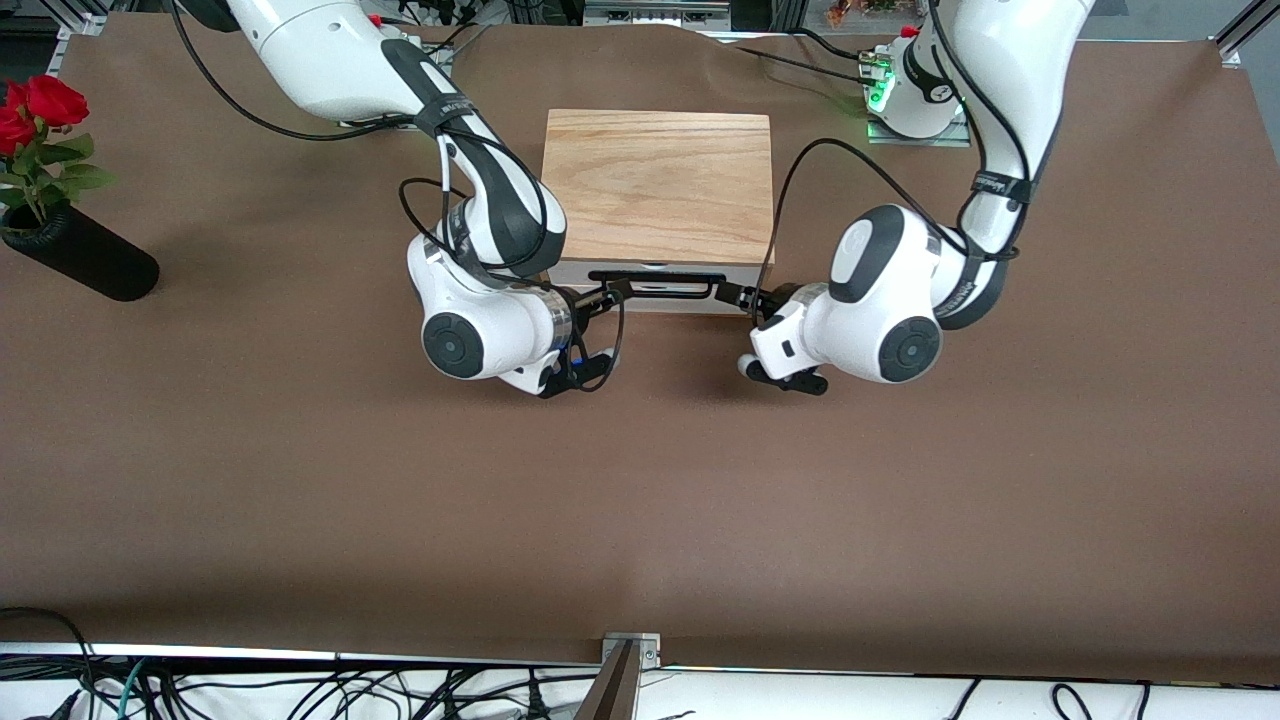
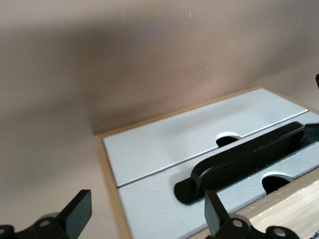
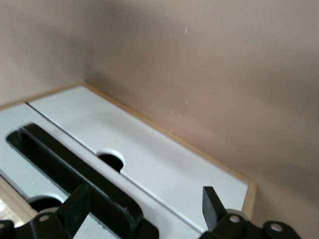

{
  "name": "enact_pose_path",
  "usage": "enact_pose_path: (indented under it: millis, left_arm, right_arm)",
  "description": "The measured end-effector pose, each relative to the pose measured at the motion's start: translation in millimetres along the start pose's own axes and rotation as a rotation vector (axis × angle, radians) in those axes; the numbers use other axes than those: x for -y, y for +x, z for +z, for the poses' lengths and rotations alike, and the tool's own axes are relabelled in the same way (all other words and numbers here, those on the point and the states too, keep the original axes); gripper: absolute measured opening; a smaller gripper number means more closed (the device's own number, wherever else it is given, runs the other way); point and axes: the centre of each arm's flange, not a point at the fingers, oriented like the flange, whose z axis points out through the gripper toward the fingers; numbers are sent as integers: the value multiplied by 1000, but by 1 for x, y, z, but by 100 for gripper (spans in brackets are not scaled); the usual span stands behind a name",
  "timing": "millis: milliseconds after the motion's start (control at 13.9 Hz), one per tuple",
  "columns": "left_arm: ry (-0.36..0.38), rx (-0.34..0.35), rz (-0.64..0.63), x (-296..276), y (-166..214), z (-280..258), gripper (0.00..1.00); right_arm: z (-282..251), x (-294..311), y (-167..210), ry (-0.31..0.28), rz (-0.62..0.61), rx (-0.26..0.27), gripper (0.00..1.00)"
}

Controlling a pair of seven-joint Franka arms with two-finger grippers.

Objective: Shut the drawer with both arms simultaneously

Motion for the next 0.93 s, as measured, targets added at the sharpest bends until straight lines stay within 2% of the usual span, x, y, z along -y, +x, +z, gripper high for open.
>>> enact_pose_path:
  millis: [216,359,503,719,935]
  left_arm:
    - [74,-70,32,-1,3,-37,100]
    - [146,-120,56,-3,1,-62,100]
    - [215,-195,71,-2,-9,-102,100]
    - [267,-325,42,19,-38,-182,100]
    - [299,-410,-5,46,-70,-239,100]
  right_arm:
    - [-50,-23,11,-23,-9,-90,100]
    - [-81,-39,13,-96,-24,-137,100]
    - [-101,-53,12,-165,-22,-165,100]
    - [-134,-91,10,-275,13,-200,100]
    - [-170,-129,3,-324,70,-208,100]
